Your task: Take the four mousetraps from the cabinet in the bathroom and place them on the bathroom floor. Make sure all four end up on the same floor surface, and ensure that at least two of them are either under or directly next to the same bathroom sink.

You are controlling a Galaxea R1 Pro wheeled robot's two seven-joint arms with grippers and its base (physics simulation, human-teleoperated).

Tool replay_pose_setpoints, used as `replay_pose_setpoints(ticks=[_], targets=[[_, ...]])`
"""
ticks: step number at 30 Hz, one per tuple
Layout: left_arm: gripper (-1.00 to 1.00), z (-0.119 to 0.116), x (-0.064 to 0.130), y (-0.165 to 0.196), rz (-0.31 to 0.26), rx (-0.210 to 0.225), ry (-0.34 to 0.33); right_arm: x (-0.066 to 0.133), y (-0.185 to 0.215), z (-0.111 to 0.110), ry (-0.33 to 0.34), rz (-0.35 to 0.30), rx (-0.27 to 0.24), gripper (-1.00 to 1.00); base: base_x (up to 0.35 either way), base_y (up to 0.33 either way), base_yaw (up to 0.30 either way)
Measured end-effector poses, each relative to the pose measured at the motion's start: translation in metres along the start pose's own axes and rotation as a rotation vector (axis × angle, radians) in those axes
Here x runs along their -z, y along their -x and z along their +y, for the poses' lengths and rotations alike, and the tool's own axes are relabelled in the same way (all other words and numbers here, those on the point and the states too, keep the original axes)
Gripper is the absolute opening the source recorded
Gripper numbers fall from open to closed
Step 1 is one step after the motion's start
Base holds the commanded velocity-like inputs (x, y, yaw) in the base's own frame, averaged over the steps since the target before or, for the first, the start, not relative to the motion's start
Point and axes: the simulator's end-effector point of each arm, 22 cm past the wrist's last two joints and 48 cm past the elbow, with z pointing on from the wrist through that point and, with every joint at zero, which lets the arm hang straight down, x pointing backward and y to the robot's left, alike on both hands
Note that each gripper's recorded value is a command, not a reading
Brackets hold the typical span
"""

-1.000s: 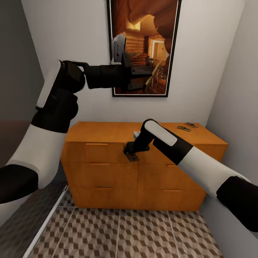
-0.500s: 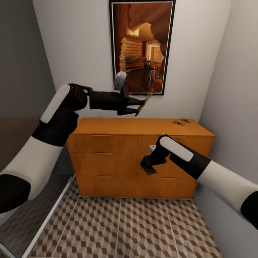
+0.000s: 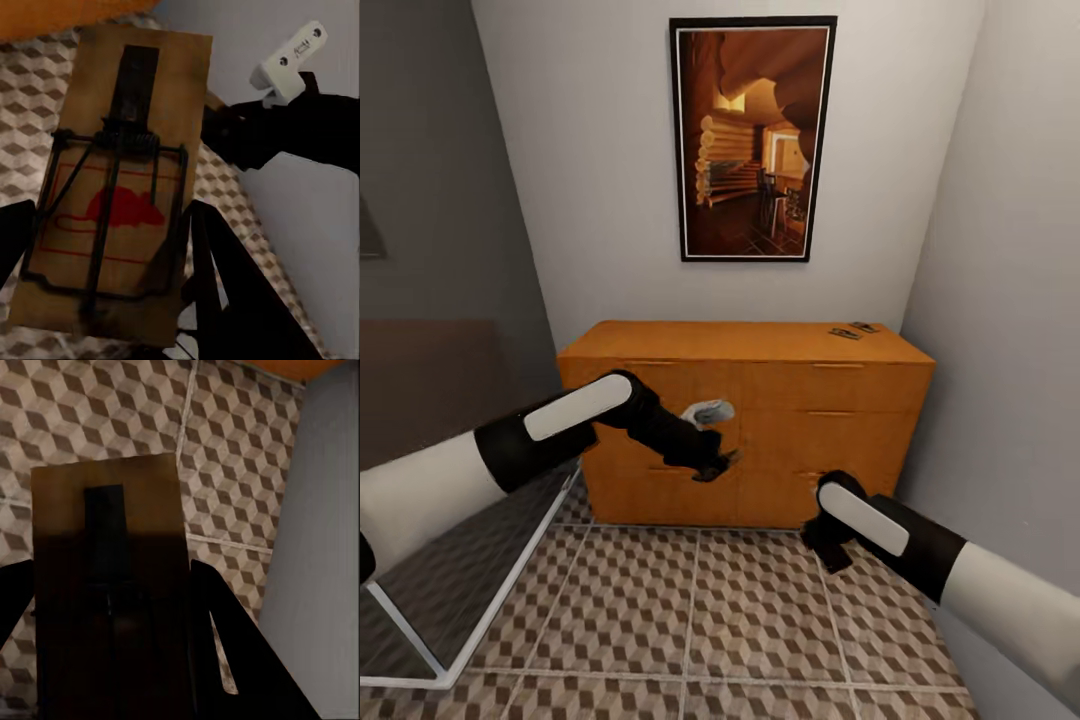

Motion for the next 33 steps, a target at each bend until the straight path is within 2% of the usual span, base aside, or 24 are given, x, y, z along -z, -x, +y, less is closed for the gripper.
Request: replay_pose_setpoints(ticks=[4, 6, 8, 9, 10, 11, 12, 13, 14, 15, 16, 17, 18, 19, 20, 23, 33], targets=[[-1.00, 0.046, -0.042, -0.060, 0.105, 0.014, 0.130, -0.025, -0.035, -0.003, -0.052, 0.044, 0.021, -1.00, -0.023, 0.000, 0.000], [-1.00, 0.067, -0.059, -0.088, 0.145, 0.019, 0.189, -0.035, -0.049, 0.000, -0.056, 0.063, 0.028, -1.00, -0.007, 0.000, 0.000], [-1.00, 0.096, -0.083, -0.133, 0.197, 0.036, 0.262, -0.048, -0.066, 0.005, -0.047, 0.080, 0.031, -1.00, -0.003, 0.000, 0.000], [-1.00, 0.119, -0.099, -0.166, 0.219, 0.057, 0.318, -0.059, -0.074, 0.006, -0.042, 0.072, 0.023, -1.00, 0.000, 0.000, 0.000], [-1.00, 0.142, -0.114, -0.201, 0.237, 0.088, 0.371, -0.070, -0.076, 0.005, -0.041, 0.042, 0.011, -1.00, 0.000, 0.000, 0.000], [-1.00, 0.197, -0.133, -0.237, 0.168, 0.167, 0.498, -0.105, -0.075, 0.001, -0.011, -0.084, -0.012, -1.00, 0.000, 0.000, 0.000], [-1.00, 0.229, -0.153, -0.314, 0.189, 0.255, 0.562, -0.131, -0.089, -0.011, -0.007, -0.118, -0.003, -1.00, 0.000, 0.000, 0.000], [-1.00, 0.240, -0.164, -0.356, 0.183, 0.301, 0.590, -0.144, -0.097, -0.012, 0.008, -0.147, 0.008, -1.00, 0.000, 0.000, 0.000], [-1.00, 0.259, -0.168, -0.362, 0.132, 0.317, 0.624, -0.156, -0.105, -0.010, 0.021, -0.170, 0.018, -1.00, 0.000, 0.000, 0.000], [-1.00, 0.272, -0.175, -0.382, 0.104, 0.327, 0.643, -0.167, -0.115, -0.006, 0.028, -0.196, 0.021, -1.00, 0.000, 0.000, 0.000], [-1.00, 0.277, -0.183, -0.421, 0.108, 0.343, 0.650, -0.176, -0.125, 0.000, 0.029, -0.220, 0.019, -1.00, 0.000, 0.000, 0.000], [-1.00, 0.271, -0.200, -0.461, 0.082, 0.330, 0.617, -0.184, -0.142, 0.028, 0.036, -0.317, 0.040, -1.00, 0.000, 0.000, 0.000], [-1.00, 0.285, -0.185, -0.510, 0.121, 0.351, 0.675, -0.194, -0.198, 0.041, 0.044, -0.253, 0.050, -1.00, 0.000, 0.000, 0.000], [-1.00, 0.291, -0.183, -0.506, 0.100, 0.340, 0.686, -0.193, -0.196, 0.043, 0.043, -0.270, 0.068, -1.00, 0.000, 0.000, 0.000], [-1.00, 0.301, -0.174, -0.518, 0.088, 0.340, 0.710, -0.194, -0.212, 0.054, 0.060, -0.280, 0.089, -1.00, 0.000, 0.000, 0.026], [-1.00, 0.308, -0.167, -0.522, 0.089, 0.339, 0.721, -0.191, -0.216, 0.062, 0.073, -0.318, 0.084, -1.00, 0.000, 0.000, 0.218], [-1.00, 0.295, -0.174, -0.530, 0.106, 0.348, 0.697, -0.192, -0.227, 0.061, 0.071, -0.307, 0.084, -1.00, 0.000, 0.000, 0.284]])
